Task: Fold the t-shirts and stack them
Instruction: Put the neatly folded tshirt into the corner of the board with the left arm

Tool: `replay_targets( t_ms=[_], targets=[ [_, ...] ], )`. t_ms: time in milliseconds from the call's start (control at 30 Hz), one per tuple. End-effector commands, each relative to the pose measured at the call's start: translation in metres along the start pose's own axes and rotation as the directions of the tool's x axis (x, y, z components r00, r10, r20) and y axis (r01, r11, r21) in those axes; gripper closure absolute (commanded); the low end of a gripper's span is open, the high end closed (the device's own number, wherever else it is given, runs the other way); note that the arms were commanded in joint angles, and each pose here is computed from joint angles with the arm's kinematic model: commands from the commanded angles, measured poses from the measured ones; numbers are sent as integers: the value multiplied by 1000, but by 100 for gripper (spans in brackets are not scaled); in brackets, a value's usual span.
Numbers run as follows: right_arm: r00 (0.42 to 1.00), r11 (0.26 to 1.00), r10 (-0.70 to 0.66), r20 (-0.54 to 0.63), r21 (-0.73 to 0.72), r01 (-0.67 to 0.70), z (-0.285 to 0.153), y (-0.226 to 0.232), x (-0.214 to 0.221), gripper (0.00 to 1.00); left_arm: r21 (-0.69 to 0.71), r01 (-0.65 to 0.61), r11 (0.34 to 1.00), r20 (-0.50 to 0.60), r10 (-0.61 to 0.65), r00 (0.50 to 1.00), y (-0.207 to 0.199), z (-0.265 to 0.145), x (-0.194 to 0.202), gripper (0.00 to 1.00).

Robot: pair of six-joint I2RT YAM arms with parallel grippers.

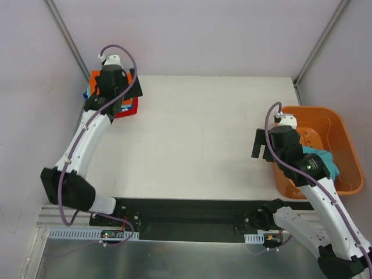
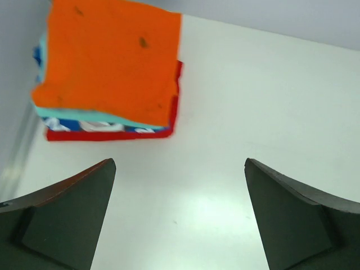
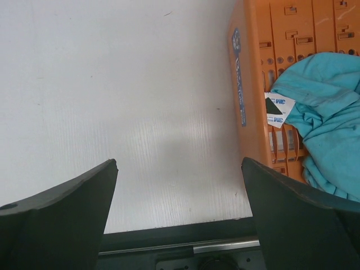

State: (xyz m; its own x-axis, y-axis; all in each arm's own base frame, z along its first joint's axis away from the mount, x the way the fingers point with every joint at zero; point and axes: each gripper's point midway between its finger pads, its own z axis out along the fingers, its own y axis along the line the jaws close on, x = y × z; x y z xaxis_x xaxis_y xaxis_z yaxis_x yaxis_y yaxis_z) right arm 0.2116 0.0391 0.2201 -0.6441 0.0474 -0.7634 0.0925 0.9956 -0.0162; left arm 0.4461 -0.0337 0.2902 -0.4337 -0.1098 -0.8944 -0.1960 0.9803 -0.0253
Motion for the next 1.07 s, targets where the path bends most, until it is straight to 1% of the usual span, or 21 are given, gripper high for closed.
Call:
replay_targets(
  t_ms=[0, 33, 67, 100, 133, 167, 200, 233, 267, 300, 333, 367, 400, 433, 500, 533, 667, 800, 900, 1033],
  targets=[
    [1000, 1000, 0, 4, -18, 0, 0, -2, 14, 3, 179, 297, 938, -126, -278, 952, -21, -61, 52, 1],
    [1000, 1000, 4, 10, -28, -4, 2, 0, 15, 3, 227, 361, 905, -181, -325, 928, -36, -74, 66, 1],
    [999, 998, 19, 34, -56, -17, 3, 5, 12, 3, 223, 367, 903, -249, -311, 917, -39, -79, 102, 1],
    [1000, 998, 16, 23, -59, -15, 9, 6, 20, 3, 254, 376, 891, -244, -317, 916, -43, -96, 107, 1],
    [999, 997, 30, 32, -65, -28, 12, 8, 21, 3, 269, 385, 883, -265, -317, 911, -55, -108, 122, 1],
    [996, 995, 52, 66, -91, -46, 14, 13, 16, 3, 254, 383, 888, -307, -301, 903, -55, -111, 152, 1],
    [997, 995, 55, 46, -87, -51, 24, 14, 30, 3, 273, 390, 879, -302, -307, 903, -57, -123, 158, 1],
    [995, 993, 80, 51, -95, -75, 28, 16, 32, 3, 265, 403, 876, -316, -317, 895, -60, -128, 170, 1],
    [991, 986, 111, 78, -131, -100, 32, 24, 29, 3, 268, 378, 886, -359, -272, 893, -64, -134, 201, 1],
    [990, 983, 120, 71, -148, -109, 37, 28, 34, 3, 277, 376, 884, -364, -266, 893, -65, -139, 211, 1],
    [992, 982, 120, 42, -153, -113, 47, 31, 50, 3, 275, 373, 886, -378, -257, 889, -66, -141, 221, 1],
    [987, 971, 155, 44, -189, -144, 50, 40, 49, 3, 266, 356, 896, -397, -235, 887, -62, -142, 239, 1],
    [987, 969, 159, 35, -195, -149, 54, 42, 53, 3, 260, 353, 899, -408, -230, 884, -61, -142, 247, 1],
    [987, 970, 158, 12, -190, -153, 61, 42, 65, 3, 257, 349, 901, -413, -224, 883, -60, -142, 252, 1],
    [986, 970, 167, 7, -180, -163, 65, 42, 69, 3, 247, 342, 907, -409, -223, 885, -54, -142, 261, 1],
    [986, 975, 165, 4, -152, -162, 67, 37, 72, 3, 243, 339, 909, -409, -221, 885, -53, -142, 264, 1],
    [987, 980, 162, 5, -119, -160, 72, 31, 78, 3, 248, 335, 909, -367, -232, 901, -48, -143, 256, 1],
    [986, 977, 164, 9, -142, -162, 74, 35, 82, 3, 247, 327, 912, -341, -234, 911, -44, -143, 251, 1],
    [983, 976, 178, 32, -135, -172, 75, 32, 81, 3, 236, 318, 918, -323, -235, 917, -41, -141, 249, 1],
    [980, 971, 187, 63, -161, -175, 71, 34, 75, 3, 231, 312, 921, -310, -234, 921, -39, -140, 247, 1]
  ],
)
